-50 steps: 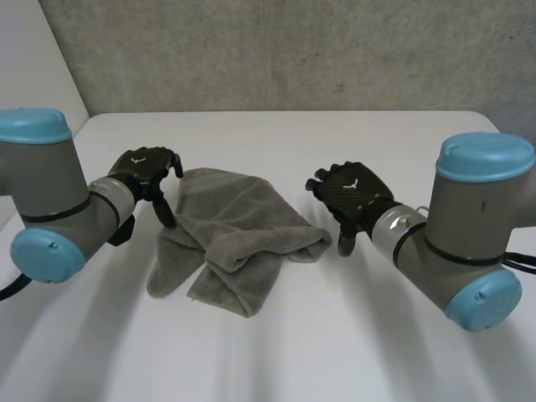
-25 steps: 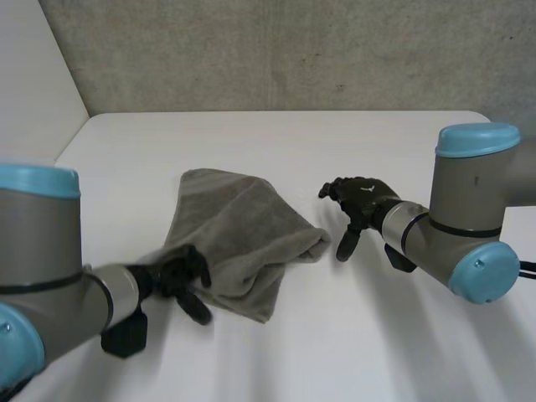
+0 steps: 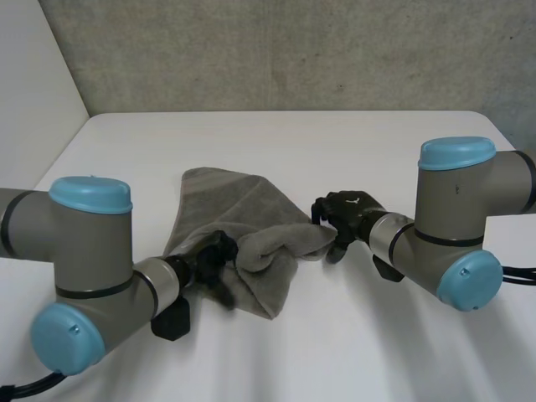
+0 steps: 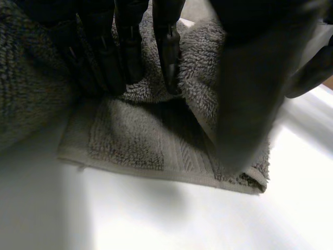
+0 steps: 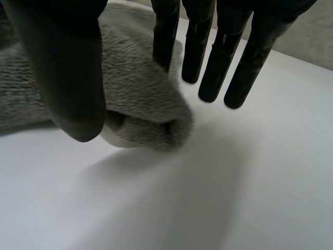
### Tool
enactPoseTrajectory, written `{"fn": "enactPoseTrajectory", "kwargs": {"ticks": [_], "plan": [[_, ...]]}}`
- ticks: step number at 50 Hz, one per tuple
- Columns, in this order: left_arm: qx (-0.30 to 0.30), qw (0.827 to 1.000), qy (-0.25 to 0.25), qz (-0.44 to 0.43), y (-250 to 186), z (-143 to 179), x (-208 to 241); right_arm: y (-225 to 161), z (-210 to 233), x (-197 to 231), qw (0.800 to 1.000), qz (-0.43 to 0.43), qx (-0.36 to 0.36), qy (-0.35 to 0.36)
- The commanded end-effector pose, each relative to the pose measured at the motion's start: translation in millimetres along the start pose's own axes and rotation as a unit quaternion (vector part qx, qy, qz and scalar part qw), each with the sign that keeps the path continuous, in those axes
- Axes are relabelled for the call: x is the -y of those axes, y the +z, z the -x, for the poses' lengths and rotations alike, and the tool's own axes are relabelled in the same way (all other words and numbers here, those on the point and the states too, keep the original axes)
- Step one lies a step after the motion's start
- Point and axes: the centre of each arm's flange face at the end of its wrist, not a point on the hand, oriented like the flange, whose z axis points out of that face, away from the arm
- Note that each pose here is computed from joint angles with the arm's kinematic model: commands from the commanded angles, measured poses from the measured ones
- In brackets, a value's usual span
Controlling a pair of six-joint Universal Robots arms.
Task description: Fold the towel.
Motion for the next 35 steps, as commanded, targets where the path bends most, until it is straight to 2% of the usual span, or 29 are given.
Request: {"fn": "enactPoseTrajectory", "kwargs": {"ticks": [1,12,23,35], "plan": [[-0.016,1.0,-0.009,-0.01,11.6,-11.3,1.0,4.3,10.5,-6.1,1.0,0.005,0.021,-0.003],[-0.012,0.999,-0.002,-0.044,30.6,-21.8,4.4,1.5,8.6,0.3,1.0,-0.003,0.019,-0.003],[-0.049,0.994,-0.054,-0.083,39.2,-38.0,17.4,-32.3,4.6,23.0,1.0,-0.027,0.006,-0.005],[-0.081,0.987,-0.096,-0.1,50.4,-47.5,12.8,-54.5,10.5,15.1,1.0,-0.014,0.007,-0.002]]}}
